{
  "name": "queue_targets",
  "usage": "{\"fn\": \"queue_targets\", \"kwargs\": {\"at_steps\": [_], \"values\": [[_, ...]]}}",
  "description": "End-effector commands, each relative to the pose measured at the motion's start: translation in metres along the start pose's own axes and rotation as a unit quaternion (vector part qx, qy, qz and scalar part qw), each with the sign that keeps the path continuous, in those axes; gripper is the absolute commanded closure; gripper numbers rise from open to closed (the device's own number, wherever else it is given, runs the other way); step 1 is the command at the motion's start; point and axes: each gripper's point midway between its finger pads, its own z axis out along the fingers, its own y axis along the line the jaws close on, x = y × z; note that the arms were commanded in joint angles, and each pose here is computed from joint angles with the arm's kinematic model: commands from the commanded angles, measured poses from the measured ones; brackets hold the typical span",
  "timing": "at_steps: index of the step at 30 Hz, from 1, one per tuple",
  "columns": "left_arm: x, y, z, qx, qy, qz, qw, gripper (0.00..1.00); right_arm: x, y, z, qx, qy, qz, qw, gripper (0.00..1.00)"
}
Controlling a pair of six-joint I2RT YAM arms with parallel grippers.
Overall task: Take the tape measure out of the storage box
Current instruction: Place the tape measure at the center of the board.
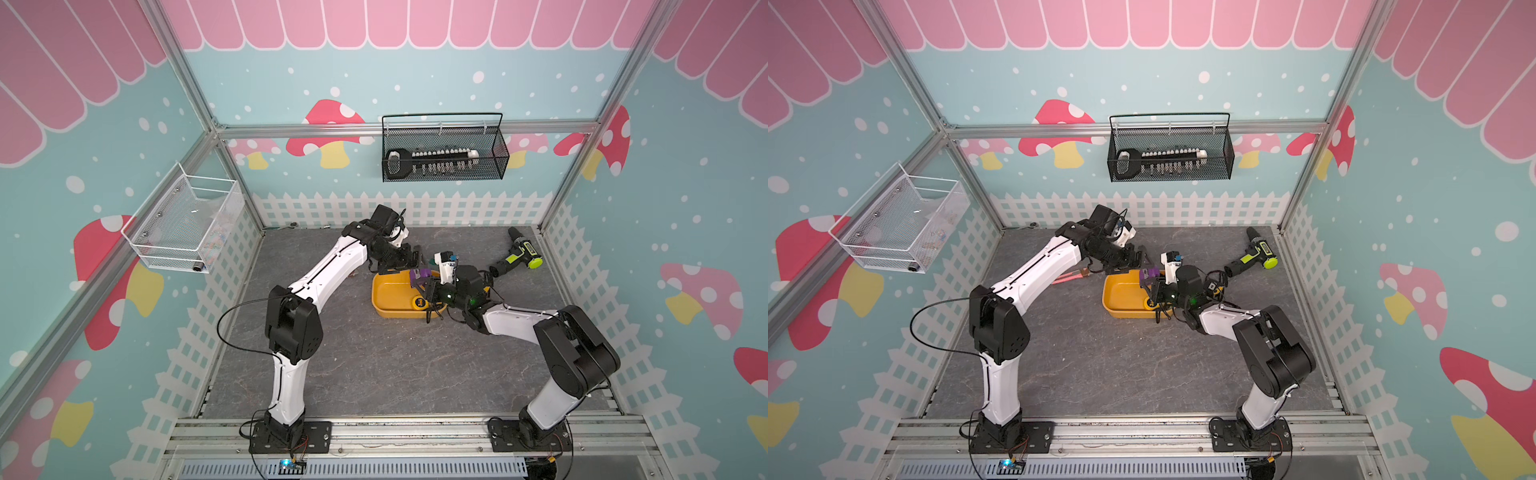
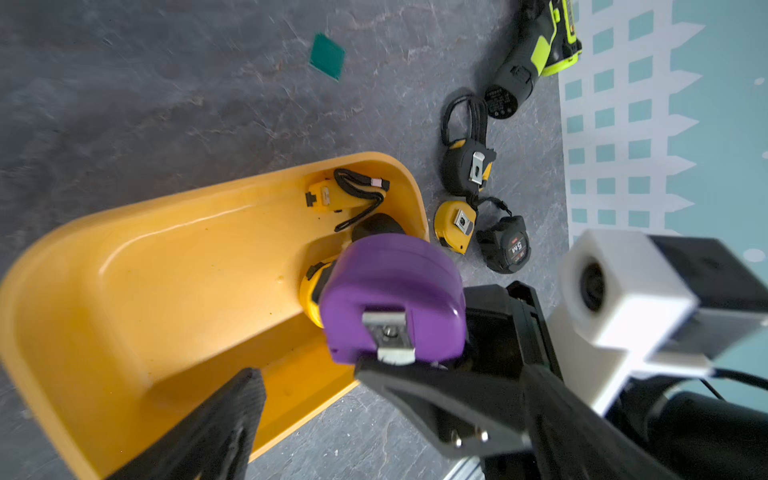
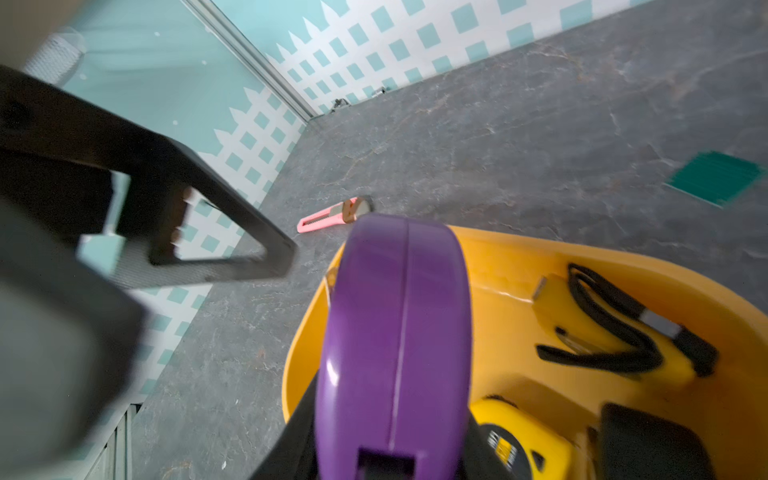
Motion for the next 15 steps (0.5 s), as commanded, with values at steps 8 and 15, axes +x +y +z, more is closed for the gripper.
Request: {"fn": "queue_targets", "kwargs": {"at_steps": [8,15], "values": [[0.032,0.027,0.036,-0.149,0.048,0.126,0.980,0.01,-0.027,-0.086,-0.122,0.115,0.037,0.084,0.989,0.85],[0.041,0.029,0.082,-0.166,0.078,0.149,0.972,0.01,0.024,-0.086,-0.138,0.083,0.142,0.142,0.976,0.83]]}}
